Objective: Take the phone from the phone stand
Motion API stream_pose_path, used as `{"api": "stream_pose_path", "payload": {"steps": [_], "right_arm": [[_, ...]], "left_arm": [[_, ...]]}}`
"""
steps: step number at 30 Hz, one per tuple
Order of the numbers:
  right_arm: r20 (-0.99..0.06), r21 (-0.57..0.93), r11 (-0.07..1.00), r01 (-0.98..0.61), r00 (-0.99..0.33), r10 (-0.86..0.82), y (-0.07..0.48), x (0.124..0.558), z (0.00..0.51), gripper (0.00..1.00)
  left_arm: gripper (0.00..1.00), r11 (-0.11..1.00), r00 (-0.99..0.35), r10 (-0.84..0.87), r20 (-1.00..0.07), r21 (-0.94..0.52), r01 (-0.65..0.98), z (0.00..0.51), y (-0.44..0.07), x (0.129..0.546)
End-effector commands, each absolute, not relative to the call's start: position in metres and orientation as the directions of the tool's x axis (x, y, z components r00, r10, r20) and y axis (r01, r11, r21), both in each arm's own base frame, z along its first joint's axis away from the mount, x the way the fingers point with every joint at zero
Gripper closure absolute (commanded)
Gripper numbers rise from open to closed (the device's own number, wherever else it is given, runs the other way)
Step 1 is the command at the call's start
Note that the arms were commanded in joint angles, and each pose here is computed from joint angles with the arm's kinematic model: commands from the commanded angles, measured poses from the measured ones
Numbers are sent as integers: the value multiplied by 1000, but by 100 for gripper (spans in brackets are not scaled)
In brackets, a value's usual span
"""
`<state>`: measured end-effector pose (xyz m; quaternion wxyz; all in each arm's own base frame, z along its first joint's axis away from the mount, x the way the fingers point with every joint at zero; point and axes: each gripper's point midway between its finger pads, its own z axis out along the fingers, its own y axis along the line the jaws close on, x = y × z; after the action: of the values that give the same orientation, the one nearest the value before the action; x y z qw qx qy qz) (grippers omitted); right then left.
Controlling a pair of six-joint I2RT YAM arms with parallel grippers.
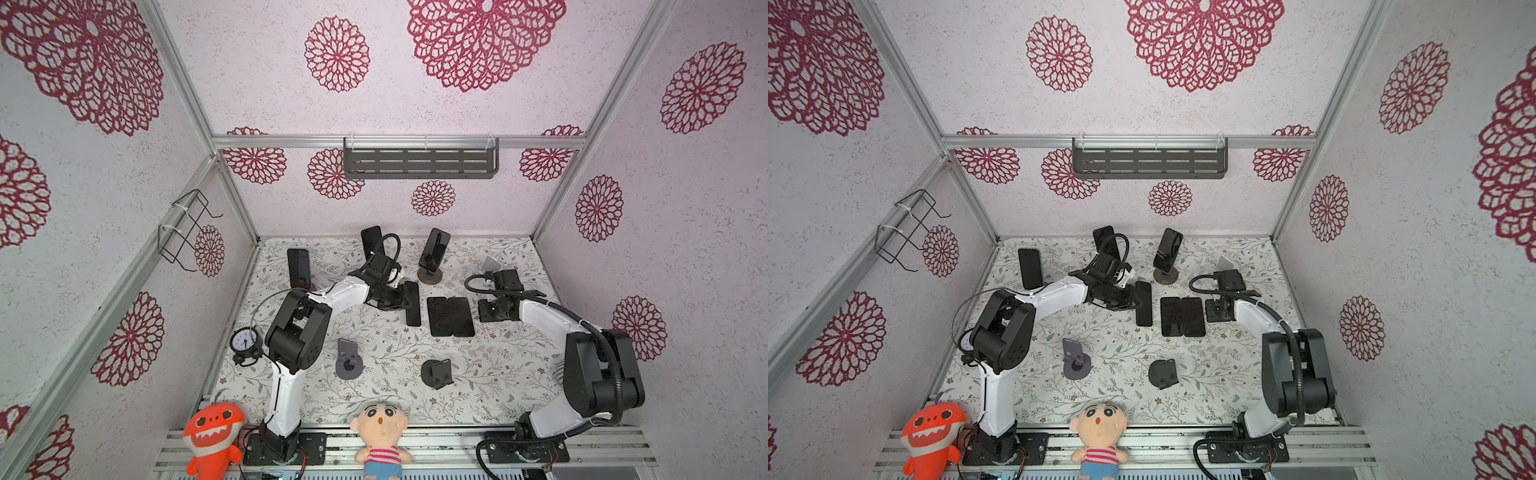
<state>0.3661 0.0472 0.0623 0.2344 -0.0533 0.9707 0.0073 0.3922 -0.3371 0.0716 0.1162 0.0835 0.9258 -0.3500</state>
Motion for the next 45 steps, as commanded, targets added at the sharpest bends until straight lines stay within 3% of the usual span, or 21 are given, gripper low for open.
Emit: {"api": "stream_pose_path", "payload": {"steps": [1, 16, 32, 45], "right_arm": [[-492, -23, 991, -128, -862, -123, 47, 379, 62, 100], [-500, -49, 988, -147, -853, -152, 51, 393, 47, 100], [-506, -42, 987, -153, -849, -153, 59, 397, 33, 100], [-501, -48, 988, -147, -852, -151, 59, 399, 28, 100]], "left_arm": [[100, 709, -953, 68, -296, -657, 255, 84, -351, 399], [100, 682, -992, 50, -116, -721, 119, 63, -357, 378], [100, 693, -999, 51, -7, -720, 40, 38, -357, 371], [90, 759, -999, 28, 21, -651, 7, 19, -345, 375]]}}
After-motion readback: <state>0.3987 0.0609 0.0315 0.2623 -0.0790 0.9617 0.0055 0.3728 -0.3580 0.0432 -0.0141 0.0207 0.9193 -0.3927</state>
